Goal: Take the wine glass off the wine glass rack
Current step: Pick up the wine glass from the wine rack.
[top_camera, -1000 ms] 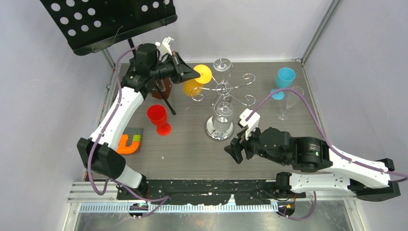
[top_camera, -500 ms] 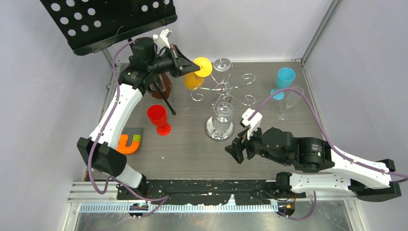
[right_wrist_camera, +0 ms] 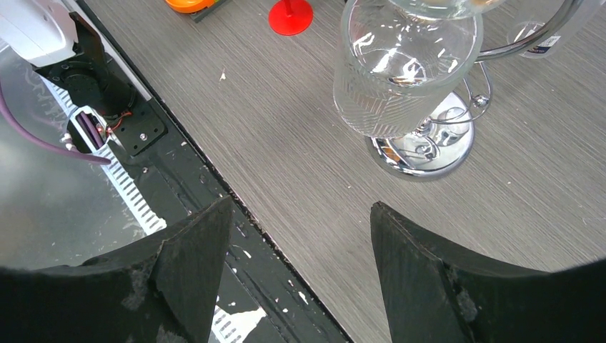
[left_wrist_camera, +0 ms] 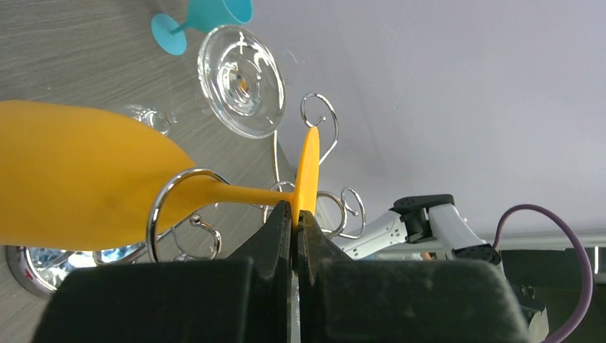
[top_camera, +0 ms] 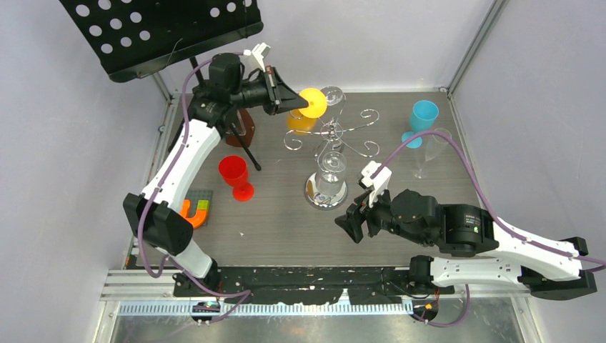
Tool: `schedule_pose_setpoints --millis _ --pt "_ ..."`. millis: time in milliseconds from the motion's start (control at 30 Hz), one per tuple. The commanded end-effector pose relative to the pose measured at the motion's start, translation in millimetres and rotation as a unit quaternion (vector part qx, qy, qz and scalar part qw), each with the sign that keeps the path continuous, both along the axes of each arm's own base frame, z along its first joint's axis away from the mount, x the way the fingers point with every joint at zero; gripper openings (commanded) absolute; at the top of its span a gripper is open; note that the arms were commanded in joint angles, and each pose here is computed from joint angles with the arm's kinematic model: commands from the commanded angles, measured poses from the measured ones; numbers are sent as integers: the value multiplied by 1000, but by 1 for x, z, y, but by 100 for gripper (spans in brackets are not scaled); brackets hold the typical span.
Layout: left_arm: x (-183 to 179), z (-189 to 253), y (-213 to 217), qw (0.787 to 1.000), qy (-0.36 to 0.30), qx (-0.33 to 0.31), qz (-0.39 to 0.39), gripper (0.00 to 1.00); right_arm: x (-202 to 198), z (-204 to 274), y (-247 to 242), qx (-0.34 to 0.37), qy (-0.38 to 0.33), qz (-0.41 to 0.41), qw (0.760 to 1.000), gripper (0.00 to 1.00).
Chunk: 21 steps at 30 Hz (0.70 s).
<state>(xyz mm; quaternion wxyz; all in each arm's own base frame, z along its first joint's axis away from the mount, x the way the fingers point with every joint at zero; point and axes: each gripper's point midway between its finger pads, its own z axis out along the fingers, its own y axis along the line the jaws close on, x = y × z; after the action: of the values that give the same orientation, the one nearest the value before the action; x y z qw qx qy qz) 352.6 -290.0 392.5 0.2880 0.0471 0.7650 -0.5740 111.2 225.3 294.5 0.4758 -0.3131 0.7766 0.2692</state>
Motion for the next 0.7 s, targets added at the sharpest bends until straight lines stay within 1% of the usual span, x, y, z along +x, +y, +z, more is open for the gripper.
schedule_pose_setpoints --millis 0,167,433,567,667 --pt "-31 29 3 997 -59 -17 -36 0 1 7 3 23 0 -9 1000 77" --pt "-40 10 7 998 -50 -3 -38 0 2 9 4 25 2 -9 1000 77" --pt "-50 -5 16 998 -48 27 -26 0 0 12 7 29 6 -5 1000 77" --pt "-48 -5 28 997 -60 49 9 0 -1 17 9 34 7 -1 999 77" --pt "-44 -1 41 996 -67 53 37 0 -1 22 8 36 5 -1 999 77"
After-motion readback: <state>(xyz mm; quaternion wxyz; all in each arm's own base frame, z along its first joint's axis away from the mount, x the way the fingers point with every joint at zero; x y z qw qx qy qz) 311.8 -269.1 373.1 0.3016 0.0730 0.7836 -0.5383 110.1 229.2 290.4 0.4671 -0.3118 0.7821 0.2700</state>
